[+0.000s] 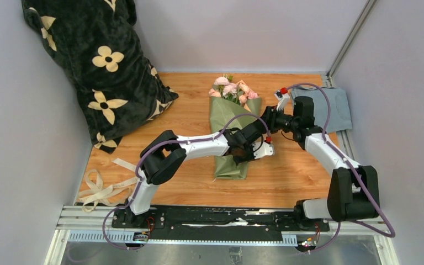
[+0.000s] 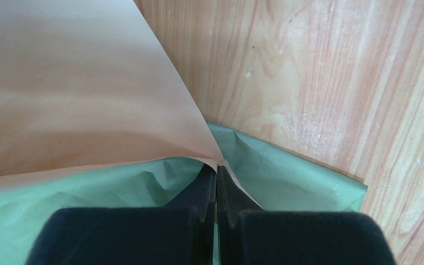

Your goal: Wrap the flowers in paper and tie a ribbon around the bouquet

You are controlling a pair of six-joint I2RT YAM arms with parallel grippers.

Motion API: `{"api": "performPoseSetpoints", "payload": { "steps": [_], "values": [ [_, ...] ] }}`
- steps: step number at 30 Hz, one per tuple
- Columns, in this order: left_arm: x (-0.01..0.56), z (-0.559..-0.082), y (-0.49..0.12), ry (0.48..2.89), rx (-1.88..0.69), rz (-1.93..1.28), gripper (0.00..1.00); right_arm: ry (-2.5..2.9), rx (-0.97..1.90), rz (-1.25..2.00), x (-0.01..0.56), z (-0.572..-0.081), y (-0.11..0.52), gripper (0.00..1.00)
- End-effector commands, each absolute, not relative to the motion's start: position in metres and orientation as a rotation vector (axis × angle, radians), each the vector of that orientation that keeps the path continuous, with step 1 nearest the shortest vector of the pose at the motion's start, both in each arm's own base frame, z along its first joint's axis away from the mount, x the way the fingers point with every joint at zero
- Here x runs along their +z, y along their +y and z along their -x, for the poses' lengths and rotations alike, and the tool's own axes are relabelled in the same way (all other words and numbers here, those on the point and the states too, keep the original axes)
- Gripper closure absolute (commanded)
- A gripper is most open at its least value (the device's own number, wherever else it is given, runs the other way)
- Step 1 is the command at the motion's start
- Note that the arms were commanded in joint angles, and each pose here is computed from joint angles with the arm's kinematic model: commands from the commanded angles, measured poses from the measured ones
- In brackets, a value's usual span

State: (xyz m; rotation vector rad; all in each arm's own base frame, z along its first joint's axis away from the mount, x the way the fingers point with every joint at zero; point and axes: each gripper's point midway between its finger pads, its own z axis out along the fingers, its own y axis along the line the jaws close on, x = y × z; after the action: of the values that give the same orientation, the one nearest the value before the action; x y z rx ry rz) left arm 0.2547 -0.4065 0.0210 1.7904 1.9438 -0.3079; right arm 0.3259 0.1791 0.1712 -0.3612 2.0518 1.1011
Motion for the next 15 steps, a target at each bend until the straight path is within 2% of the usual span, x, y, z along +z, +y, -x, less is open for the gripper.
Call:
{"api": "performPoseSetpoints", "payload": {
  "steps": [1, 11, 15],
  "values": [
    [0.009, -0.253, -0.395, 1.987, -0.273, -1.8, 1.0, 1.951, 1.118, 0.465, 0.193, -0.303, 0.184, 0.4],
    [0.008, -0.253, -0.392, 1.986, -0.257, -1.808, 1.0, 2.087, 0.827, 0.246, 0.163, -0.335, 0.151, 0.39],
    [0.007, -0.253, -0.391, 1.985, -0.256, -1.812, 1.0, 2.112, 0.86, 0.265, 0.155, -0.345, 0.158, 0.39]
  ]
}}
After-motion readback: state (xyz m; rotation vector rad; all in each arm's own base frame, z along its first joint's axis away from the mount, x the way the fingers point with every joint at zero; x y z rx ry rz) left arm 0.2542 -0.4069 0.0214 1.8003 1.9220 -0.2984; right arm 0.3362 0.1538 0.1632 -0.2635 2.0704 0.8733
